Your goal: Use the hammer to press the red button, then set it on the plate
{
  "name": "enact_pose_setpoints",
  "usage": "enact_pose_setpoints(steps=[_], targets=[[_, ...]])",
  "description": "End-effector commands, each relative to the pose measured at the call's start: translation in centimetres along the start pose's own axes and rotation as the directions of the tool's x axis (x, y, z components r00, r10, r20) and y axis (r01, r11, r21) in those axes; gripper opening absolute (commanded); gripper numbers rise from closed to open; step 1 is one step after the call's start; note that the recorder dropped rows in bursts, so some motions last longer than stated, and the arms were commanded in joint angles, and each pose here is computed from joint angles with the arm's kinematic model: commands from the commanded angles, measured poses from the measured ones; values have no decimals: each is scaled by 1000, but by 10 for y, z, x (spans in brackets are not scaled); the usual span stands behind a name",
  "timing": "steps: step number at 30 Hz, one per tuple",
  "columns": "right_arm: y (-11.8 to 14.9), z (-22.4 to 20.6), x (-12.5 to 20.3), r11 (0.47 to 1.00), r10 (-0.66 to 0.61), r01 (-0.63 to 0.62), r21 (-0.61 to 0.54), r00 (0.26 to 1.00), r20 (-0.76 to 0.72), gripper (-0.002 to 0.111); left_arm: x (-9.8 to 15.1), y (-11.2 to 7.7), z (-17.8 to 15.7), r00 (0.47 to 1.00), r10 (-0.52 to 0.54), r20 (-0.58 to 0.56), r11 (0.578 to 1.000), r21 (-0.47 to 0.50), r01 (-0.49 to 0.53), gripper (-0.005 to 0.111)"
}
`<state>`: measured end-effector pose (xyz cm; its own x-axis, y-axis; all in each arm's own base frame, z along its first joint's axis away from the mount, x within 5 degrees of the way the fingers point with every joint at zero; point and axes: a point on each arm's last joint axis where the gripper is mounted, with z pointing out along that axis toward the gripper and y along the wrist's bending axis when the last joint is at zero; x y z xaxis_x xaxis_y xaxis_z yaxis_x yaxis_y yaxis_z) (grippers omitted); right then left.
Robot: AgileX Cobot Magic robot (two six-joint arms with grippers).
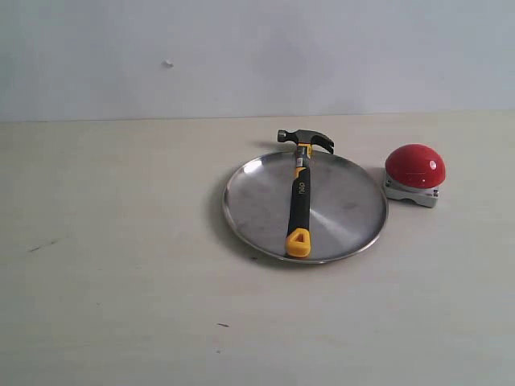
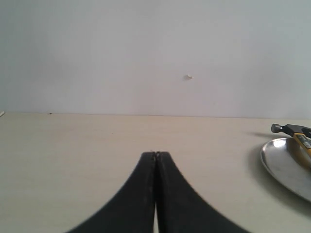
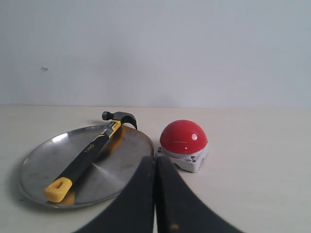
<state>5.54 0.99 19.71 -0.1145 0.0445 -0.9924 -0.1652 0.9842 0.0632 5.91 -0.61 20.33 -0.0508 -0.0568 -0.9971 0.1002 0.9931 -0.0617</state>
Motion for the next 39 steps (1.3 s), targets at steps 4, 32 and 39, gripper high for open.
enact_pose_setpoints(steps=[4,32,39], targets=[[-1,0,0,1000,-2,2,16,1000,17,0,1,0,0,1000,-6,3,1000,-3,6,0],[-1,0,0,1000,-4,4,16,1000,17,0,0,12,-1,1000,-13,16,981,-193,16,0],[-1,0,0,1000,-4,4,16,1000,17,0,0,12,-1,1000,-13,16,981,-193,16,0]])
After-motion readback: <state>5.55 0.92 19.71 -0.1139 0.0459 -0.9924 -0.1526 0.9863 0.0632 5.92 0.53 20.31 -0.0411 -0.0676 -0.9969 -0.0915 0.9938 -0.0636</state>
